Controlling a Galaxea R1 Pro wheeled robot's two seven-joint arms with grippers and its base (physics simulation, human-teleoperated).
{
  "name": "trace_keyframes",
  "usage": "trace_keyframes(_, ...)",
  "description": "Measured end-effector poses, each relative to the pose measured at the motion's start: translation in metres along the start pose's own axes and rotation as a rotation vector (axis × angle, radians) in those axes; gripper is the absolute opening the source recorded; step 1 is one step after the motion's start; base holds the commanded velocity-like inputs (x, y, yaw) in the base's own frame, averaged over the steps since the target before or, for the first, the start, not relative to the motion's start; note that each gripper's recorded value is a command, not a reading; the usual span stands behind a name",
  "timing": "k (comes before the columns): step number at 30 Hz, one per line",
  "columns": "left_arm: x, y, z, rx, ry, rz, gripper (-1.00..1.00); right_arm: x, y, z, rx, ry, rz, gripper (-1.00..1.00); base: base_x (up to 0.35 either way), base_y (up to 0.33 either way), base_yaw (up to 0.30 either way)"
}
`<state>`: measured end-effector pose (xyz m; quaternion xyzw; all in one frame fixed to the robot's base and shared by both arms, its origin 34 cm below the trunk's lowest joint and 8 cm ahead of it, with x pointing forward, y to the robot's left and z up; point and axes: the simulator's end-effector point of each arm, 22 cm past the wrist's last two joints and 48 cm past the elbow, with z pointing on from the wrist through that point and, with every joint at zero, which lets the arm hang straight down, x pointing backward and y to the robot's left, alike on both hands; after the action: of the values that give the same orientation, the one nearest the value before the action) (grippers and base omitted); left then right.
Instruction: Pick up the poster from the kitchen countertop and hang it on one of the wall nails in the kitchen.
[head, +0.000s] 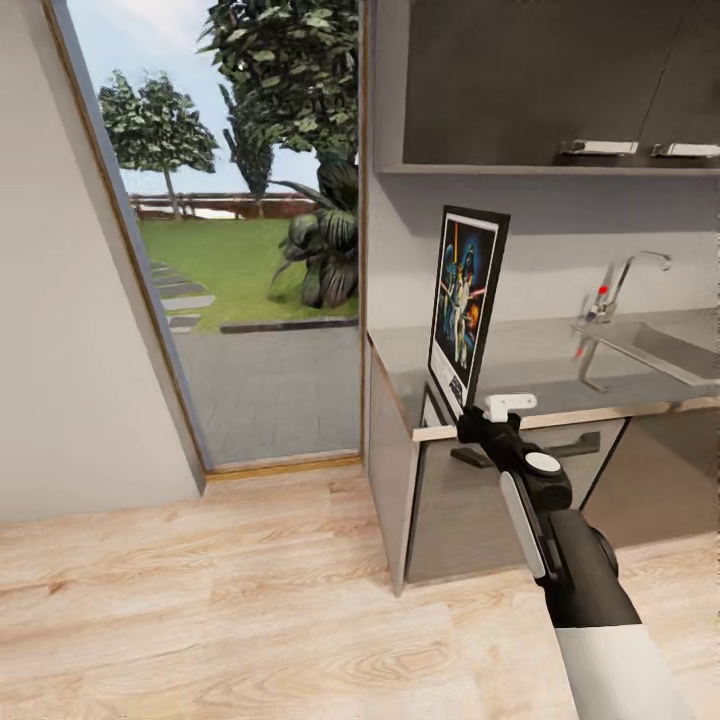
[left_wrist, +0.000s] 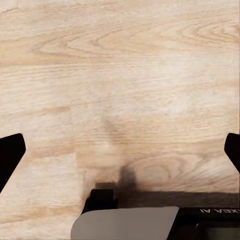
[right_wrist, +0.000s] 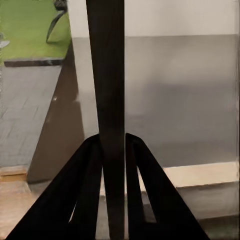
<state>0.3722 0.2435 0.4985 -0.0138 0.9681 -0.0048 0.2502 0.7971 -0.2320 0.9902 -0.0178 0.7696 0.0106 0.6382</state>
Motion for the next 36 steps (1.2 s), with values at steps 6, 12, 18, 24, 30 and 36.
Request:
trace_keyframes(6,0.000,0.000,0.000,-0.001,0.000,0.000,1.00,-0.004,0.000,-0.001,0.000,-0.008,0.000,-1.00,-0.292,0.000,0.065)
trace_keyframes(12,-0.001,0.000,0.000,-0.001,-0.002,0.000,1.00,-0.005,0.001,-0.002,-0.001,-0.010,-0.001,-1.00,-0.040,0.034,0.263)
trace_keyframes(18,0.000,0.000,0.000,-0.002,-0.001,0.000,1.00,-0.005,0.001,-0.002,-0.001,-0.010,-0.001,-1.00,-0.007,0.210,0.285)
trace_keyframes(24,0.000,0.000,0.000,-0.001,-0.002,0.000,1.00,-0.005,0.011,-0.002,-0.020,-0.010,-0.015,-1.00,-0.001,0.272,0.288)
trace_keyframes(30,-0.001,0.001,0.000,-0.002,-0.002,-0.001,1.00,-0.004,0.017,-0.002,-0.032,-0.009,-0.024,-1.00,0.000,0.286,0.289)
trace_keyframes(36,-0.001,0.001,0.000,-0.003,-0.002,-0.003,1.00,-0.004,0.019,-0.002,-0.034,-0.009,-0.026,-1.00,0.000,0.288,0.289)
